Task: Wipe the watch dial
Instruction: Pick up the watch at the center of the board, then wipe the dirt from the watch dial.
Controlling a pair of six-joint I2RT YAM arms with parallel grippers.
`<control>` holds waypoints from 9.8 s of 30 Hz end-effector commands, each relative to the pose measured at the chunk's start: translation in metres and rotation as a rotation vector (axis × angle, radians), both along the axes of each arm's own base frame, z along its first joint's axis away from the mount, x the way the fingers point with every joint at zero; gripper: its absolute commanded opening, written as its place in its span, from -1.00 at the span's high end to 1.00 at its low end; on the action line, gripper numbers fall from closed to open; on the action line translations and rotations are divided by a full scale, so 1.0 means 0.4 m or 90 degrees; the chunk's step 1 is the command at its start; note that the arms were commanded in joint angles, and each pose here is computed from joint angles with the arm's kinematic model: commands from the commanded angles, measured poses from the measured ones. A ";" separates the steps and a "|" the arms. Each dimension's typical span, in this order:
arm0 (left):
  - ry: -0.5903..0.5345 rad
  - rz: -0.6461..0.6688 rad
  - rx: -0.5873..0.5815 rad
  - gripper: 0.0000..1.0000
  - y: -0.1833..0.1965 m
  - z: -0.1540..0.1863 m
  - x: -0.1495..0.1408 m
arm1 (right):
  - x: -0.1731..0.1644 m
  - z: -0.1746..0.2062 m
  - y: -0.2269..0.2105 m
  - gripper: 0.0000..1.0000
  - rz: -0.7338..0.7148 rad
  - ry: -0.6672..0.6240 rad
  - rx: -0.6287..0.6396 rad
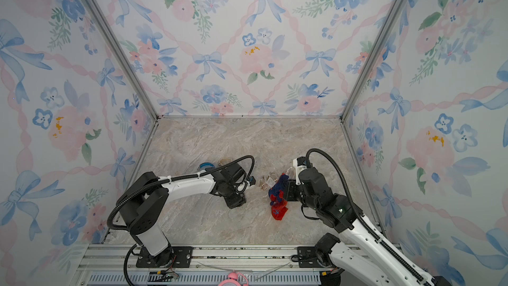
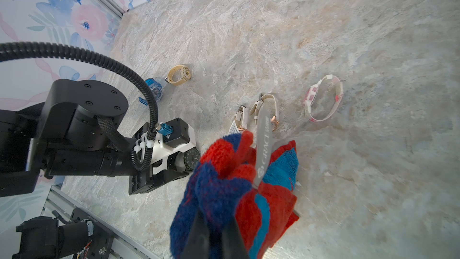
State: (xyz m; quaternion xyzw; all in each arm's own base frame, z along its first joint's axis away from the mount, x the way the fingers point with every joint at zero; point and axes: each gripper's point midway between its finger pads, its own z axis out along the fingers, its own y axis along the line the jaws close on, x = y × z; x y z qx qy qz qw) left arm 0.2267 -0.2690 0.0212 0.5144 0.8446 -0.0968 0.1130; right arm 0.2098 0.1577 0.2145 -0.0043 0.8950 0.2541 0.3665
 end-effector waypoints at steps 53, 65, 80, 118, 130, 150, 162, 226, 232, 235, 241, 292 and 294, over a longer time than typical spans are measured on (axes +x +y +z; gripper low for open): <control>-0.471 -0.217 -0.443 0.77 -0.036 0.410 -0.089 | -0.023 0.056 0.417 1.00 0.325 0.036 0.024; -0.491 -0.236 -0.435 0.81 -0.036 0.411 -0.096 | -0.027 0.017 0.461 1.00 0.341 0.061 -0.006; -0.523 -0.277 -0.434 0.78 -0.029 0.417 -0.118 | -0.008 -0.046 0.309 1.00 0.294 0.132 -0.037; -0.554 -0.278 -0.453 0.86 -0.023 0.460 -0.113 | -0.032 -0.112 0.390 1.00 0.298 0.117 -0.012; -0.552 -0.273 -0.437 0.85 -0.019 0.449 -0.106 | -0.029 -0.051 0.309 1.00 0.261 0.089 -0.002; -0.535 -0.273 -0.413 0.88 -0.023 0.433 -0.097 | -0.062 0.032 0.454 1.00 0.350 0.063 0.023; -0.567 -0.265 -0.423 0.88 -0.012 0.462 -0.097 | -0.038 -0.099 0.380 1.00 0.302 0.130 -0.001; -0.572 -0.263 -0.413 0.91 -0.005 0.463 -0.095 | -0.057 0.024 0.458 1.00 0.352 0.101 0.030; -0.580 -0.261 -0.416 0.91 -0.003 0.470 -0.096 | -0.018 -0.065 0.399 1.00 0.297 0.148 0.024; -0.579 -0.261 -0.418 0.91 -0.003 0.470 -0.097 | -0.013 -0.087 0.364 1.00 0.278 0.159 0.021; -0.577 -0.262 -0.417 0.91 -0.004 0.467 -0.096 | -0.016 -0.053 0.317 1.00 0.258 0.144 0.030; -0.573 -0.258 -0.418 0.90 -0.003 0.467 -0.094 | -0.102 0.007 0.416 1.00 0.337 0.121 0.047; -0.572 -0.257 -0.418 0.90 -0.004 0.466 -0.093 | -0.114 0.009 0.434 1.00 0.346 0.123 0.050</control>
